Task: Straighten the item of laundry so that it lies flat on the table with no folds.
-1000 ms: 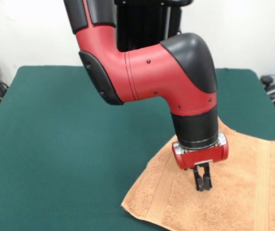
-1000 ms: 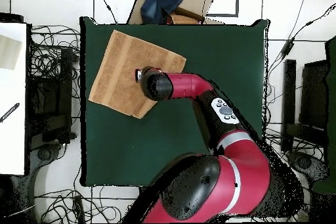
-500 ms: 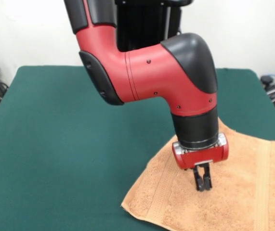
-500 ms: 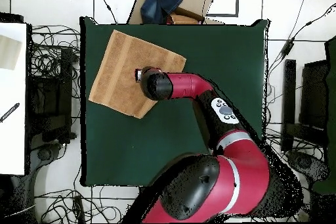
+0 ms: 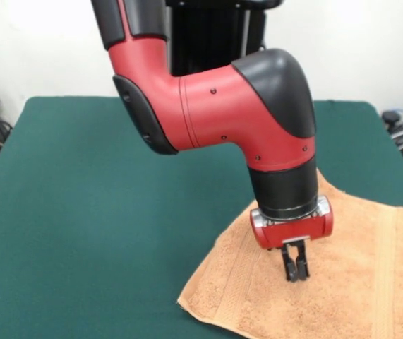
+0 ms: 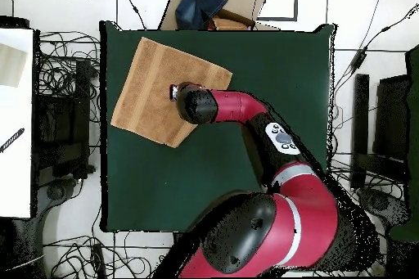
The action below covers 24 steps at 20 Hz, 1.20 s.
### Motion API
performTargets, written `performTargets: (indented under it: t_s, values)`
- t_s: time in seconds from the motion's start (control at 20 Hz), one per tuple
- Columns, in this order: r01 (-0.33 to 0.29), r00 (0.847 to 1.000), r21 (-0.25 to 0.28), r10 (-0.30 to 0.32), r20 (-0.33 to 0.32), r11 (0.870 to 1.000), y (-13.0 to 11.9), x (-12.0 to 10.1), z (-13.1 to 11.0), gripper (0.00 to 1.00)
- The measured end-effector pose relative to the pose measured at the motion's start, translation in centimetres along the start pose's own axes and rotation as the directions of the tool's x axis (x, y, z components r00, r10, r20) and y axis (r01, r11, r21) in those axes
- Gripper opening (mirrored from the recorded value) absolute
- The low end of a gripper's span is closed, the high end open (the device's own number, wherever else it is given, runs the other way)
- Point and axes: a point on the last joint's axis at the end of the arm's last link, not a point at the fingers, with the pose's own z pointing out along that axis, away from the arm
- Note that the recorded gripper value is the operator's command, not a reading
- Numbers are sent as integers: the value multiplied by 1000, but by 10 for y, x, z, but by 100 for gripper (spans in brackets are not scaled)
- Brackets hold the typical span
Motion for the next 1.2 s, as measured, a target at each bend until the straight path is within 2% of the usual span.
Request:
performTargets:
  t_s: [0.4,1.0,1.2]
  values:
    - [-51,999,2,51,17,999,-17,-11,-11,0]
    - [-84,994,48,81,68,995,-39,-57,-75,0]
    - [-91,993,62,86,76,994,-45,-61,-84,0]
